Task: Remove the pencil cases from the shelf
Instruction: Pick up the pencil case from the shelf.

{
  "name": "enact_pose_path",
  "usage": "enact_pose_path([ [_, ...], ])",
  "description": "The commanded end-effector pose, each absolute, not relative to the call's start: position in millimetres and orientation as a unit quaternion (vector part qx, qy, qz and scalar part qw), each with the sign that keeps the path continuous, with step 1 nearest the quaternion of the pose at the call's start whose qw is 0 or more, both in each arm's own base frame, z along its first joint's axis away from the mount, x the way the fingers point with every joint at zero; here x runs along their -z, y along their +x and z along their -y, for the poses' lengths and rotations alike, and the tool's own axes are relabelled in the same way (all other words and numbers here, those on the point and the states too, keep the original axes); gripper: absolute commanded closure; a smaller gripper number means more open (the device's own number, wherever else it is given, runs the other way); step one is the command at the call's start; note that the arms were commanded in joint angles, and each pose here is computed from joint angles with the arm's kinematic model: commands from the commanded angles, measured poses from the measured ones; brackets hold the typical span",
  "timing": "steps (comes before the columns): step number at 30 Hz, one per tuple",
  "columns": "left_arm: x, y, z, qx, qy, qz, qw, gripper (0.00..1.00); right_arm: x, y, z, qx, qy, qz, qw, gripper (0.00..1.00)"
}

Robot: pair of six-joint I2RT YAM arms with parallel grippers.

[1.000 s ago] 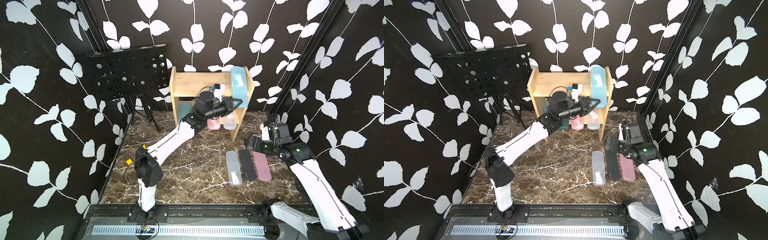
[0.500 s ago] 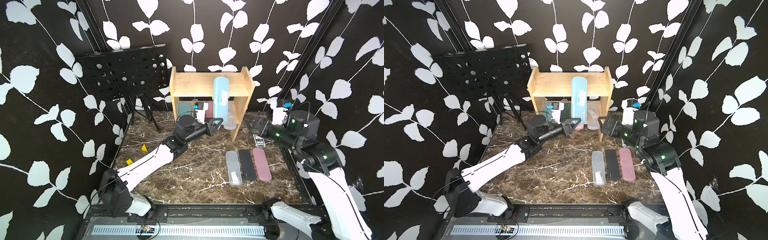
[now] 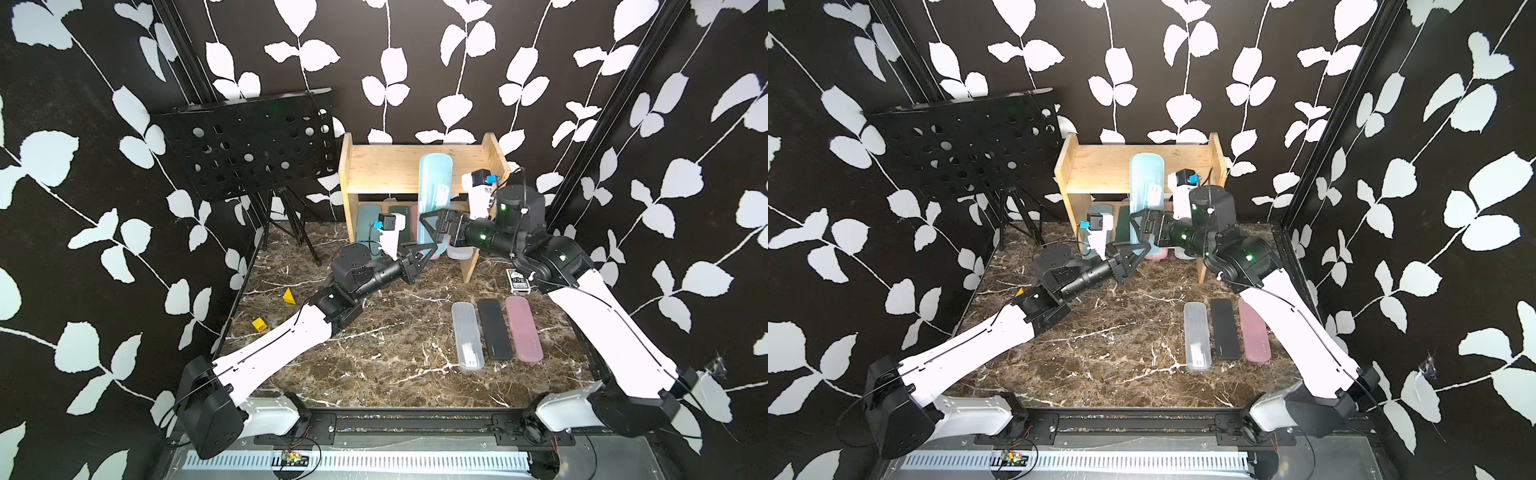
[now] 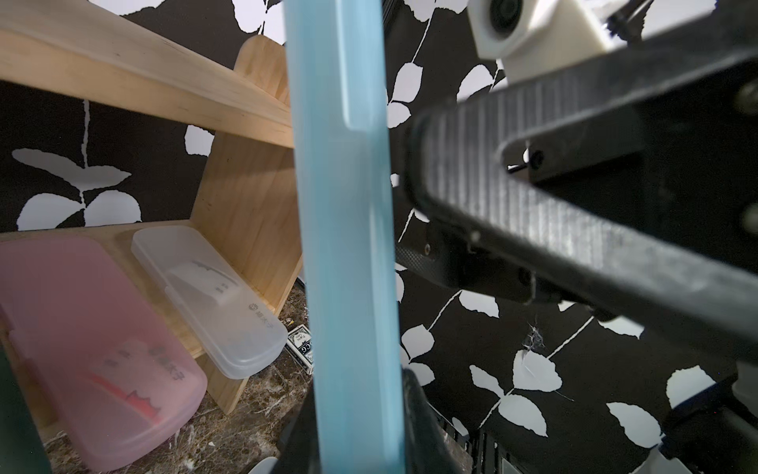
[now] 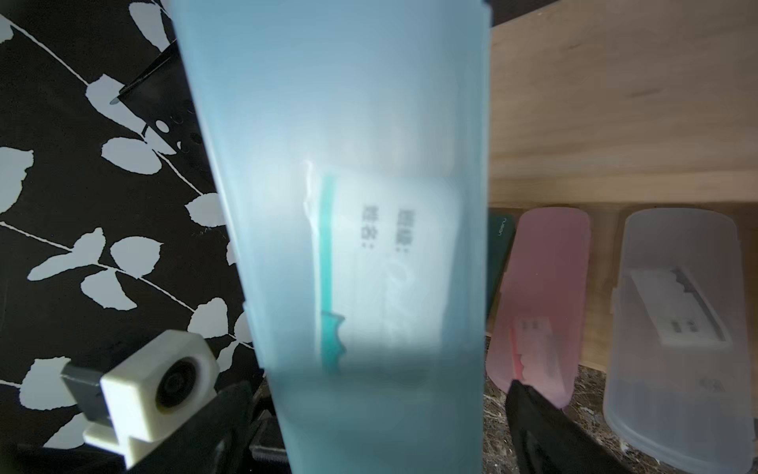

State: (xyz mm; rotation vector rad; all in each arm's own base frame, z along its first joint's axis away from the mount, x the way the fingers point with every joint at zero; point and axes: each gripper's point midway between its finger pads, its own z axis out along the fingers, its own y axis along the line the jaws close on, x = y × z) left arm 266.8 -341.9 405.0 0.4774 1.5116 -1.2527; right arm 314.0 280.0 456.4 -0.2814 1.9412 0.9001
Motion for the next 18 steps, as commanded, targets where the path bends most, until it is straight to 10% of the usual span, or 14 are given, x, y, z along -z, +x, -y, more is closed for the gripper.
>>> enact_pose_path([
  [1,-432,255,333,0.535,0.211,-0.594,0.563,1.0,-493,312,-282,-0.37,-0.122,-0.762,0.518,0.01],
  [13,-426,252,333,0.53,0.218,-0.601,0.557,1.0,-474,326,-292,-0.3,-0.134,-0.794,0.512,0.06],
  [18,-423,252,330,0.524,0.217,-0.607,0.557,1.0,-468,328,-291,-0.283,-0.133,-0.802,0.509,0.25],
])
